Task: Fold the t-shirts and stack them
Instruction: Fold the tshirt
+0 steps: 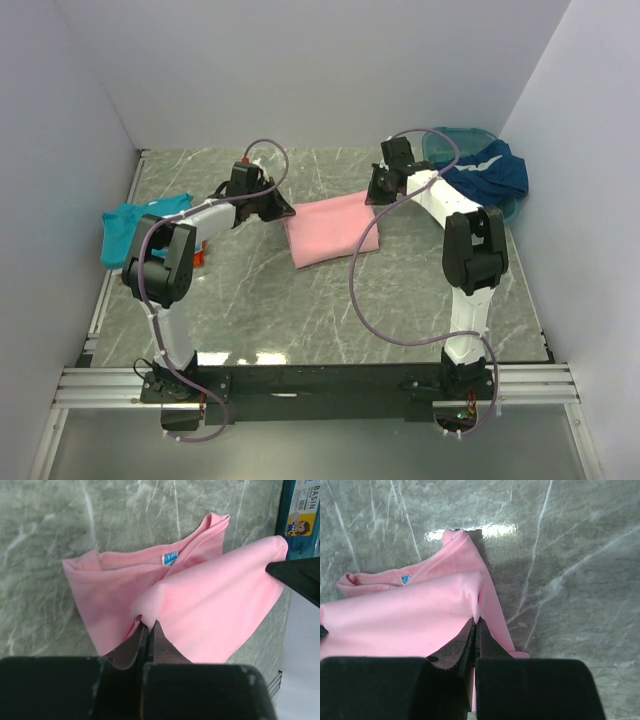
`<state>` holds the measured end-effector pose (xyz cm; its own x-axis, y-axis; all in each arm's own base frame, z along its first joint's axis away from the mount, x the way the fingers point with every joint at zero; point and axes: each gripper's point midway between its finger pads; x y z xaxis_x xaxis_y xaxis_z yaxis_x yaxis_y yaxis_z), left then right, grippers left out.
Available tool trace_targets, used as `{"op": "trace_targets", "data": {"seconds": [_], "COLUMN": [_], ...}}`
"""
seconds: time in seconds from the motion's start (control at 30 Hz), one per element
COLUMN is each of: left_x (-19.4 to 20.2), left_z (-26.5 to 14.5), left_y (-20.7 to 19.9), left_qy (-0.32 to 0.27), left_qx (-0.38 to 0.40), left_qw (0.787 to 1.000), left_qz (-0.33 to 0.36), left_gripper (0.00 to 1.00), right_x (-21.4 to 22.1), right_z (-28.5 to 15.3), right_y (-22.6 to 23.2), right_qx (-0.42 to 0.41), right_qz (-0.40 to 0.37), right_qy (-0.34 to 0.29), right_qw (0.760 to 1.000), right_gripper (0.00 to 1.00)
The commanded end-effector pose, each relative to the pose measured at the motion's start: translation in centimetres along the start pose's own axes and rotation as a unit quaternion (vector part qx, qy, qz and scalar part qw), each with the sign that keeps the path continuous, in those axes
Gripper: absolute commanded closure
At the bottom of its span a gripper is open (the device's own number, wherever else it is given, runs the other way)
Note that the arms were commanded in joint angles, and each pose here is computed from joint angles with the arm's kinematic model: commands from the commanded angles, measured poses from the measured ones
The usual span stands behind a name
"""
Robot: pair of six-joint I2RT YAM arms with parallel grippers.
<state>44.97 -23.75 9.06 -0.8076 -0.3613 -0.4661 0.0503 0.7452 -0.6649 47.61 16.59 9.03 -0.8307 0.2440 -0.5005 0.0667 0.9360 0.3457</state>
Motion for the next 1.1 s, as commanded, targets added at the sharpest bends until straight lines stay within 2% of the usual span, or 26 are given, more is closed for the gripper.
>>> {"op": "trace_targets", "data": {"seconds": [0.0, 0.33, 0.67, 1.07], "left_x": [-2.0, -2.5, -2.8, -1.9], "left_z": [-2.4, -2.8, -3.1, -1.1], "left_y": [-1.9, -2.0, 0.3, 3.5], "left_qy": [-0.048, -0.06, -0.081, -0.065], "left_qx": [0.009, 0.003, -0.029, -0.052], "left_qw": [0.999, 0.998, 0.996, 0.996], "left_qz": [0.018, 0.021, 0.001, -0.007], "left_gripper": [1.0, 1.0, 1.0, 1.0], "right_x": [-2.4, -2.8, -3.2, -2.3], "right_z": [-2.0, -1.1, 0.2, 3.0], "right_y": [2.2, 4.2, 4.9, 4.5], "right_qx": [-0.027, -0.039, -0.039, -0.028], "right_qz": [-0.006, -0.015, -0.019, -0.025], "right_qy": [-0.042, -0.048, -0.044, -0.017], "right_qw": [0.999, 0.998, 0.998, 0.999], "right_gripper": [1.0, 1.0, 1.0, 1.0]}}
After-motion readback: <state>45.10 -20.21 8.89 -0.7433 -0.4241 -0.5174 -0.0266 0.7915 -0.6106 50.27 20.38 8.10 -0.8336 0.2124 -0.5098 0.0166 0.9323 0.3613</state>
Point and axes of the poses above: each gripper's point midway between its finger pads, its own z axis out along the fingers, its own y axis along the line the jaws close on, x = y × z, and after that the axes turned 1 degree about z, right-handed
